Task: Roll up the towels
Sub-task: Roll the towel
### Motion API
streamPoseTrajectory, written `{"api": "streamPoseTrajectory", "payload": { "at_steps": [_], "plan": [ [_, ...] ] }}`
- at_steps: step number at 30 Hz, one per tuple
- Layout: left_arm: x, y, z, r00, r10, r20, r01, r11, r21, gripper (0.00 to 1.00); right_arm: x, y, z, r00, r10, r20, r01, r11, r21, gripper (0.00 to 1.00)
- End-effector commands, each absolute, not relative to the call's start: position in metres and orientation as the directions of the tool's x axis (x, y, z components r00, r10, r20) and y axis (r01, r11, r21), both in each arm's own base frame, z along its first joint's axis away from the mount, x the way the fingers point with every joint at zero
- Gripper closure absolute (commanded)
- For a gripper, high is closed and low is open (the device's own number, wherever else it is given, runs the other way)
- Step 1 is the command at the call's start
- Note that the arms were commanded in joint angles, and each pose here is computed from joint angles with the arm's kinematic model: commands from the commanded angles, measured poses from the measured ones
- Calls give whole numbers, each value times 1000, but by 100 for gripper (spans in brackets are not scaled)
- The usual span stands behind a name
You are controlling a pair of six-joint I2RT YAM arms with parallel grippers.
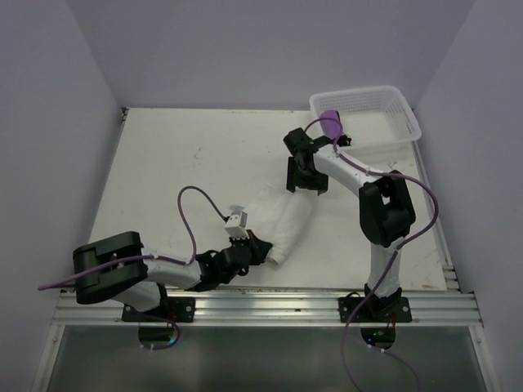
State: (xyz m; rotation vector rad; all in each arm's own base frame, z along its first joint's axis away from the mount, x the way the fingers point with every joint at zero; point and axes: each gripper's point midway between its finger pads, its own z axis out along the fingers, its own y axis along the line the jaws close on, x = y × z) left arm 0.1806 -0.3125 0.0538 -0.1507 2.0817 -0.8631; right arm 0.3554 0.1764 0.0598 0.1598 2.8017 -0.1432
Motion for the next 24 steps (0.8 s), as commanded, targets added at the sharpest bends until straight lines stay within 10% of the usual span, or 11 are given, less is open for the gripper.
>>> {"api": "streamPoseTrajectory", "payload": {
  "at_steps": [1, 14, 24],
  "plan": [
    [161, -291, 16, -721, -307, -622, 162, 798, -581, 100, 392, 160, 95, -880, 85, -468, 149, 984, -102, 22],
    [168, -290, 23, -792, -368, -488, 91, 718, -690, 100, 360, 178, 167, -739, 255, -624, 102, 957, 270, 23],
    [168, -282, 21, -817, -419, -396, -1, 689, -725, 100, 295, 210, 147, -721, 439, -535, -32, 751, 659, 25]
  ]
}}
